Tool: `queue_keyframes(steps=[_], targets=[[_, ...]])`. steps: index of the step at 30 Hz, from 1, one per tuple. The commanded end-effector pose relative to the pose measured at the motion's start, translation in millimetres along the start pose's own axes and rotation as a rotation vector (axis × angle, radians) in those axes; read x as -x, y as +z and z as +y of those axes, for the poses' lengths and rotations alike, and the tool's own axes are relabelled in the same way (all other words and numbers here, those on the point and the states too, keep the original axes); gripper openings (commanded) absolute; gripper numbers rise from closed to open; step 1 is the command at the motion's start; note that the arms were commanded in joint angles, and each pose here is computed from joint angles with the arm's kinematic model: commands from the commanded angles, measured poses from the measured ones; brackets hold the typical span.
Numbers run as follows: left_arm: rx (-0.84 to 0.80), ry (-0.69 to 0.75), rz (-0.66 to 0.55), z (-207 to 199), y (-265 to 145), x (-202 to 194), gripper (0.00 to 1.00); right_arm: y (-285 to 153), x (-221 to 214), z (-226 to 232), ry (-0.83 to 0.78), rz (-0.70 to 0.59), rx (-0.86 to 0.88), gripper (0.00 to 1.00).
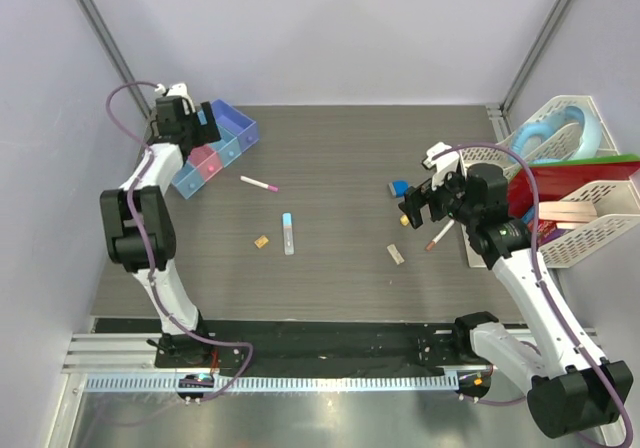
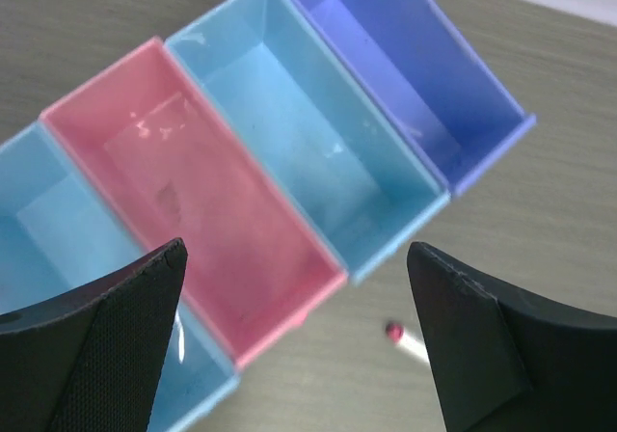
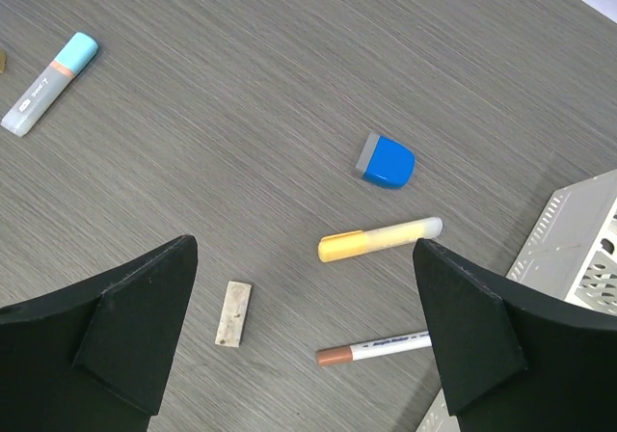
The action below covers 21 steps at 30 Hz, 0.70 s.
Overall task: Sort the stationery into containers
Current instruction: Move the storage box to the center of the board.
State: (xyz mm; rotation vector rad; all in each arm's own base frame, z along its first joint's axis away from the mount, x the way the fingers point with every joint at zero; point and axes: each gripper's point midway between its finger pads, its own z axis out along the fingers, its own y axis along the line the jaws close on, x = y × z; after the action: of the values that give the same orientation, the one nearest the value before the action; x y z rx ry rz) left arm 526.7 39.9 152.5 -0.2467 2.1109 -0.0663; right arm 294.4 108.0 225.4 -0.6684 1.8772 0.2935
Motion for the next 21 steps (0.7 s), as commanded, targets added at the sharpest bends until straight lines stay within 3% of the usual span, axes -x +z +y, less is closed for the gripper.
queue_keyframes(steps=[1,2,4,5,8,21], targets=[[0.047,-0.027,-0.067,-18.1,32.2,44.5,0.96,-4.8,18.6,-2.9,-0.037,-0.071,-0.017,1.0],[0.06,-0.025,-0.008,-18.2,49.8,25.6,0.96,-5.3,18.7,-2.2,-0.038,-0.073,-0.014,1.0],[0.073,-0.01,-0.024,-26.4,59.8,40.4,0.95,-5.9,18.6,-0.8,-0.039,-0.076,-0.009,1.0],[0.093,-0.002,0.029,-24.5,72.9,22.3,0.95,-7.0,17.9,-0.2,-0.039,-0.076,-0.009,1.0],[0.121,-0.002,0.058,-24.2,85.3,17.3,0.95,-8.7,17.5,-0.2,-0.045,-0.079,-0.013,1.0],[0.2,-0.041,0.033,-11.5,63.1,18.7,0.92,-3.6,11.5,4.9,-0.047,-0.057,0.021,1.0]])
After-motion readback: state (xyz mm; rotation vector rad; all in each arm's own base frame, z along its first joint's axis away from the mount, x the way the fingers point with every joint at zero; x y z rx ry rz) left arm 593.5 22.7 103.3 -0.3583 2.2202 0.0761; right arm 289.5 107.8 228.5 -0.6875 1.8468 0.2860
